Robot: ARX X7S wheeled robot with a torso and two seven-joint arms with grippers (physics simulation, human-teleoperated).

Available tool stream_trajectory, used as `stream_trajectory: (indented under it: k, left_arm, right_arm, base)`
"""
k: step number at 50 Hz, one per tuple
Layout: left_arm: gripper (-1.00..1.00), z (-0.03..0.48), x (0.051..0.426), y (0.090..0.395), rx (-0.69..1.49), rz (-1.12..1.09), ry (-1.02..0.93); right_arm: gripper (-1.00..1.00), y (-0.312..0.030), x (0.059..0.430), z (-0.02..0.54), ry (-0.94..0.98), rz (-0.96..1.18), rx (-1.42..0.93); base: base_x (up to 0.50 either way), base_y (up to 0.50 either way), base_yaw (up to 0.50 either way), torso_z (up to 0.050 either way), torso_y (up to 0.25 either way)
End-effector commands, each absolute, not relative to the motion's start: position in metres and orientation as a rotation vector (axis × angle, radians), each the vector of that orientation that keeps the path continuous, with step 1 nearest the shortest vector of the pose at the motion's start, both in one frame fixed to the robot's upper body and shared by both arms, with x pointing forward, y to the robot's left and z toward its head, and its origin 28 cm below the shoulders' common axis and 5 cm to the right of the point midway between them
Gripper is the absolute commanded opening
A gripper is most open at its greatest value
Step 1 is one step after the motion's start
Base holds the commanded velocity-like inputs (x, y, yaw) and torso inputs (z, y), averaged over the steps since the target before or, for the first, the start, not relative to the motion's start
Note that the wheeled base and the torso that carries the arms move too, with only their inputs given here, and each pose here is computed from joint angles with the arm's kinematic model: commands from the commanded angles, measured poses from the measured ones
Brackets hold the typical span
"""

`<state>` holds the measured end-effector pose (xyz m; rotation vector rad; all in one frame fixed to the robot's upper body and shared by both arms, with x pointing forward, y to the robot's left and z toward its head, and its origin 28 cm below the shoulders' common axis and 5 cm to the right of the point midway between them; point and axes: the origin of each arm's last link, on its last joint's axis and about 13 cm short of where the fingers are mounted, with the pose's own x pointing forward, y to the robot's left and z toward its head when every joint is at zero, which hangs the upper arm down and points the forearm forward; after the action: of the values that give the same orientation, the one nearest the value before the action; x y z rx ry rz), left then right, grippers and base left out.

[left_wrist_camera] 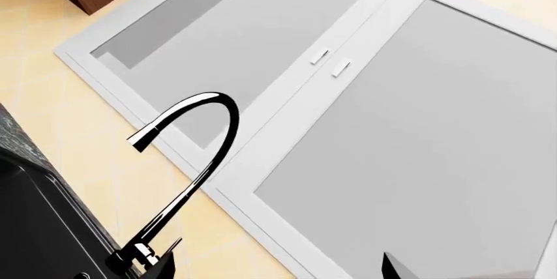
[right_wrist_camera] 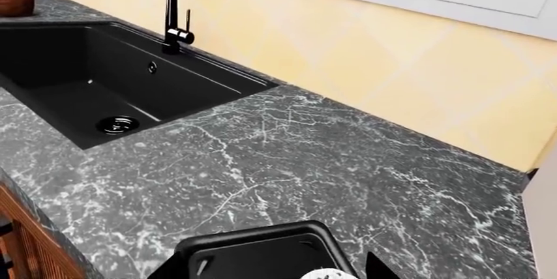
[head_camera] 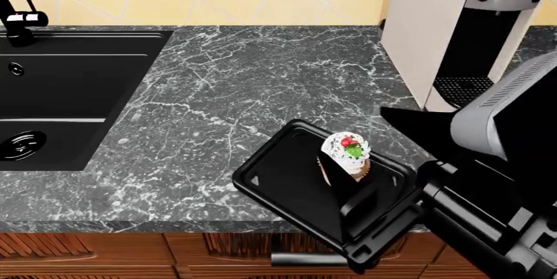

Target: Move the fresh-baked cupcake off the tray onto the counter, and place the bowl used for mixing into the sink.

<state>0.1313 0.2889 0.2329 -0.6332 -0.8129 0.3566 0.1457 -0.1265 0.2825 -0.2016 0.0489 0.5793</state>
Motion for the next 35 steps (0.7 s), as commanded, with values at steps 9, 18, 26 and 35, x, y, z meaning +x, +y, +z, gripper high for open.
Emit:
stream_trajectory:
  k: [9, 18, 26, 35]
  left_arm:
    - [1.00, 0.233, 0.132, 0.288, -0.631, 0.356, -0.811]
    - [1.00, 0.232, 0.133, 0.289, -0.630, 0.357, -0.809]
    - [1.00, 0.233, 0.133, 0.289, -0.630, 0.356, -0.809]
    - [1.00, 0.233, 0.133, 0.289, -0.630, 0.357, -0.807]
  right_arm:
    - [1.00, -0.128, 0.151, 0.273, 0.065, 0.576, -0.205]
    - [1.00, -0.130, 0.148, 0.275, 0.053, 0.562, -0.214]
    - [1.00, -0.132, 0.146, 0.276, 0.048, 0.553, -0.218]
    - [1.00, -0.133, 0.155, 0.267, 0.081, 0.547, -0.205]
  base:
    - [0.00, 0.00, 0.00, 0.000, 0.000]
    - [0.00, 0.00, 0.00, 0.000, 0.000]
    - [0.00, 0.00, 0.00, 0.000, 0.000]
    - [0.00, 0.00, 0.00, 0.000, 0.000]
